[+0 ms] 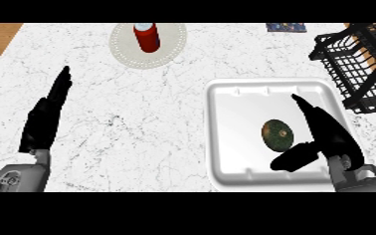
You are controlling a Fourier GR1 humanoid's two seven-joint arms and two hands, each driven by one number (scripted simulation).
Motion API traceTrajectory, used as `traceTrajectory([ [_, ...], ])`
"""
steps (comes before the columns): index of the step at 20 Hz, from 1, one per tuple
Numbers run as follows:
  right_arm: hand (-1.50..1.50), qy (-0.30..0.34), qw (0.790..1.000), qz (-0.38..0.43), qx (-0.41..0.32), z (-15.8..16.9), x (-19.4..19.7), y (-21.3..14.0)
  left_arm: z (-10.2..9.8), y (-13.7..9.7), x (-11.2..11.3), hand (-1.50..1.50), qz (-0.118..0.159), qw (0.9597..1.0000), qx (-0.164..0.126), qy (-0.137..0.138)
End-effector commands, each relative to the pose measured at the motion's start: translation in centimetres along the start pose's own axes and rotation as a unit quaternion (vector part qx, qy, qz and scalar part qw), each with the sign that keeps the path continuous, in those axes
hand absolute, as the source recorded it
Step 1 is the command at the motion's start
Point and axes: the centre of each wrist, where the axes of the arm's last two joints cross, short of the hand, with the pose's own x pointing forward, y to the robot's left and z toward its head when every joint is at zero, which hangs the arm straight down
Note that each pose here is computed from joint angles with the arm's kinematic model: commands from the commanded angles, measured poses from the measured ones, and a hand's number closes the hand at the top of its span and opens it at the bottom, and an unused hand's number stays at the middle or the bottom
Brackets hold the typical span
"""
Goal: Pick the squash from the tray and place it in the tiered basket
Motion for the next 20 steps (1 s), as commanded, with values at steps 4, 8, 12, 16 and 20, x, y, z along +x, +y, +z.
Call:
traceTrajectory([
  [4,-1.5,0.047,0.999,0.016,0.009,-0.2,-1.9,-0.2,-1.4,-1.2,-0.3,0.0,-0.002,0.9999,0.009,0.008],
  [8,-1.5,0.051,0.998,0.018,0.023,-1.8,0.2,1.6,-0.3,-1.0,0.2,0.0,0.004,1.0,0.006,0.006],
  [12,-1.5,0.047,0.998,0.011,0.036,-1.9,0.8,1.8,-1.1,-0.1,0.1,0.0,0.012,0.9999,0.0,0.003],
  [16,-1.5,0.051,0.997,0.004,0.054,-5.7,0.6,3.6,-0.6,-0.5,0.0,0.0,-0.007,1.0,-0.002,-0.005],
  [20,1.5,0.054,0.994,0.006,0.093,-6.7,-0.4,2.9,-0.7,0.1,0.5,0.0,-0.003,1.0,0.001,0.005],
])
